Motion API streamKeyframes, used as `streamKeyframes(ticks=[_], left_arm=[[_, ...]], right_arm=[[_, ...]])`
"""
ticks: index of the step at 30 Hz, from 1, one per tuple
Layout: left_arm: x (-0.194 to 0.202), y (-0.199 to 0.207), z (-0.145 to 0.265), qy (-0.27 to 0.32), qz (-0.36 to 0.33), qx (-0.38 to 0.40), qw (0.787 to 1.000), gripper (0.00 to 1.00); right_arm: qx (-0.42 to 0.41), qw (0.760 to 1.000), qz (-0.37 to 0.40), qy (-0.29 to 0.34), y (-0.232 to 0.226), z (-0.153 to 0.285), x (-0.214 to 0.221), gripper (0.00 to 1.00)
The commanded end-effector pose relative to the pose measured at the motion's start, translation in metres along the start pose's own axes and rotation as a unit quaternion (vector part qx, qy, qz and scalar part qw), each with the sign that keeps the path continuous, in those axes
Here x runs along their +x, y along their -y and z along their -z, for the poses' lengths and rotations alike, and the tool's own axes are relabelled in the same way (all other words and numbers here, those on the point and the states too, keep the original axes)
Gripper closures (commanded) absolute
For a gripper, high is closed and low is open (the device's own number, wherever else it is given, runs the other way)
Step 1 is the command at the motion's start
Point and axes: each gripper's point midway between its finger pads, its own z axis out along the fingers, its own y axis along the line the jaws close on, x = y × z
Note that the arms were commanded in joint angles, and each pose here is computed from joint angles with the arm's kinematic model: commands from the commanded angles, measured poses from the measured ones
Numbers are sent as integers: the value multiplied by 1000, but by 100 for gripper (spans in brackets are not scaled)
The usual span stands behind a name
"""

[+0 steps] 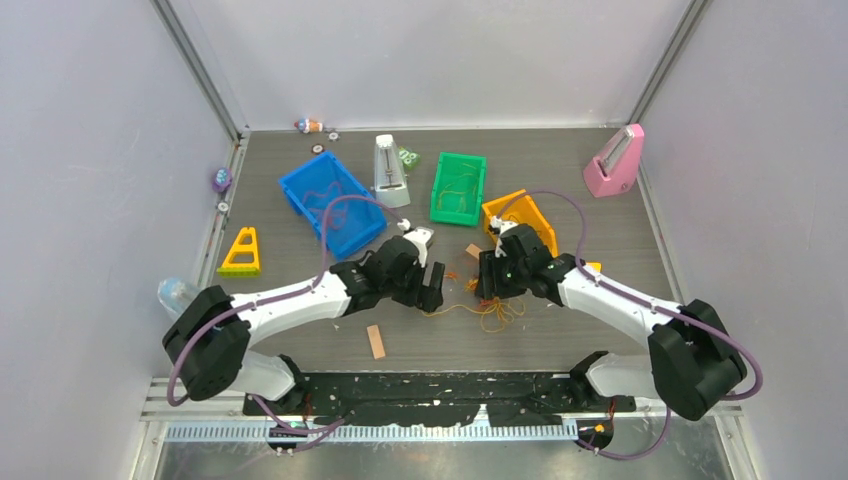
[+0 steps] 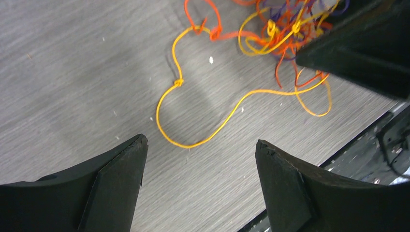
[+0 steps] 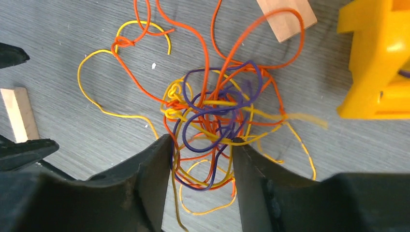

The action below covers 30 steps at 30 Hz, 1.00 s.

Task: Untangle the cables

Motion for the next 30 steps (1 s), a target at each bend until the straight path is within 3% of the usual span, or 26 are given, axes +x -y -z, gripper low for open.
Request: streamKeyframes(ticks=[1, 2, 3, 7, 11, 17, 22, 30], left_arm=[[13, 12, 3, -44, -55, 20, 997, 18], [15, 21, 1, -47, -77, 32, 995, 18], [17, 28, -1, -51, -99, 43, 993, 18], [17, 36, -15, -75, -166, 29, 983, 20], [12, 43, -29, -86, -200, 33, 976, 27], [8, 46, -52, -85, -226, 37, 970, 30], [15, 60, -63, -106, -264, 87, 955, 34], [8, 77, -40, -12, -277, 157, 948, 30]], right_arm=[[-18, 999, -8, 36, -11, -8, -18, 58], [-22, 999, -10, 37, -12, -9, -17, 73], [-31, 999, -11, 40, -15, -9, -18, 82], [-47, 998, -14, 41, -22, -8, -21, 88], [-54, 998, -13, 39, -25, -5, -22, 93], [-69, 996, -10, 47, -35, 10, -32, 95], [-93, 994, -15, 59, -47, 33, -42, 95], [-166, 982, -35, 82, -76, 69, -62, 95]])
